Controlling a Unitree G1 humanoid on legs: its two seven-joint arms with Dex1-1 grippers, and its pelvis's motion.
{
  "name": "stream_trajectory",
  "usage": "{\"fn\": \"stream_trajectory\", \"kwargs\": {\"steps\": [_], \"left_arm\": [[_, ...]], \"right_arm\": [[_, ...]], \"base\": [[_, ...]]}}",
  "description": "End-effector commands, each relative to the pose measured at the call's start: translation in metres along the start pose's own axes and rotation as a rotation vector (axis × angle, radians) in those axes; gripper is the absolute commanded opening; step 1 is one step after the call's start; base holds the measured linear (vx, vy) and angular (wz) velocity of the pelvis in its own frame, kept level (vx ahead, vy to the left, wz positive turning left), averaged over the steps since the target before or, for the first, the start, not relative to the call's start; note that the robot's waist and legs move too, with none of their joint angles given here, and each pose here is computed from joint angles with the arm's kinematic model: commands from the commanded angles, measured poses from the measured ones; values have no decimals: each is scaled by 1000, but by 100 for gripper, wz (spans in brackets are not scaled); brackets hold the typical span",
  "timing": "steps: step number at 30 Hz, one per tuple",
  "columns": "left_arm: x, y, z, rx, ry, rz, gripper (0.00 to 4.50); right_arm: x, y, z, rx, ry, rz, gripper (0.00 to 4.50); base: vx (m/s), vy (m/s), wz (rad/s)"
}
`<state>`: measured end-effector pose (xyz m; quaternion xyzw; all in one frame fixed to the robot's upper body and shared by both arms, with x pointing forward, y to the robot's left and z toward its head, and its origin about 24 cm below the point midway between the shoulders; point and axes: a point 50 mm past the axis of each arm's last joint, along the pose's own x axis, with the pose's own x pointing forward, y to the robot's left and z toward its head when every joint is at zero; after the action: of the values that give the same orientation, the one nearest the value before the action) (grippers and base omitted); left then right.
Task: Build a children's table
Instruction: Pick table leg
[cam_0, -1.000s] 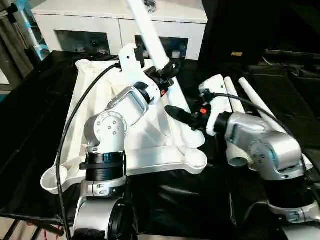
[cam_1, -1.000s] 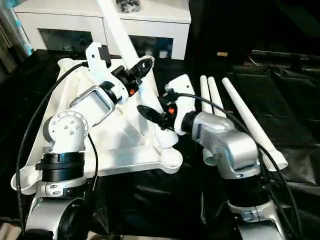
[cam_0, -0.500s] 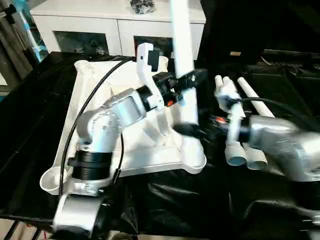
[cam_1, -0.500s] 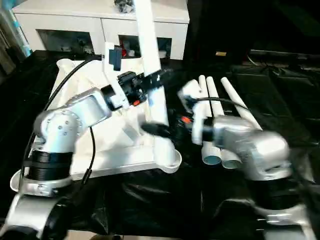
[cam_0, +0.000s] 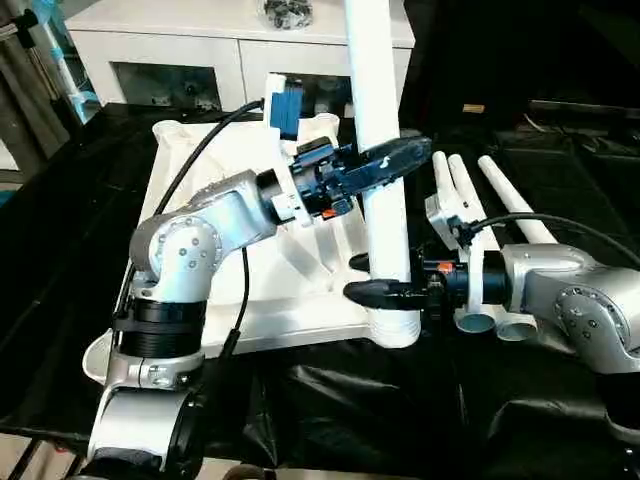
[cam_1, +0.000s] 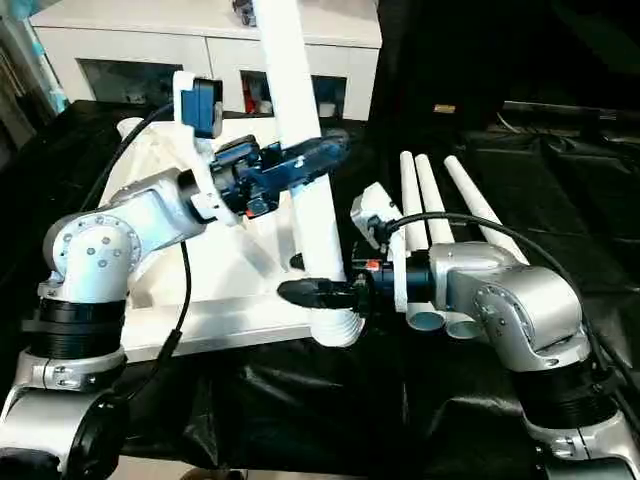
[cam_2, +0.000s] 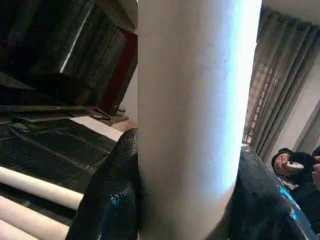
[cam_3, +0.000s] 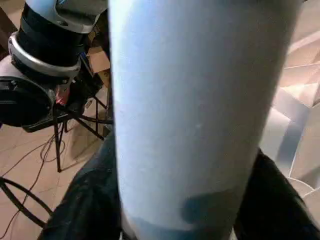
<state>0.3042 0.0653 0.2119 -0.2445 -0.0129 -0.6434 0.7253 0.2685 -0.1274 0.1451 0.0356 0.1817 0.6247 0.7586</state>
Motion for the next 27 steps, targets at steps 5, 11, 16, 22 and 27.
{"fn": "stream_trajectory", "kwargs": {"steps": [5,11,16,22,27], "left_arm": [[6,-12,0,-13,-5,-95,181],[7,-4,1,33,-43,26,253],[8,26,-5,73,-54,460,282],[4,42,-5,62,-120,728,265],[2,44,-4,103,-140,830,235]], "right_arm": [[-2,-3,-2,12,2,-55,197],[5,-9,1,-1,-40,-138,193],[16,-14,8,-4,-86,-223,193],[26,-20,13,-13,-106,-301,193],[30,-23,16,-15,-111,-336,193]], "base": [[0,0,0],[0,0,0],[0,0,0],[0,0,0],[0,0,0]]}}
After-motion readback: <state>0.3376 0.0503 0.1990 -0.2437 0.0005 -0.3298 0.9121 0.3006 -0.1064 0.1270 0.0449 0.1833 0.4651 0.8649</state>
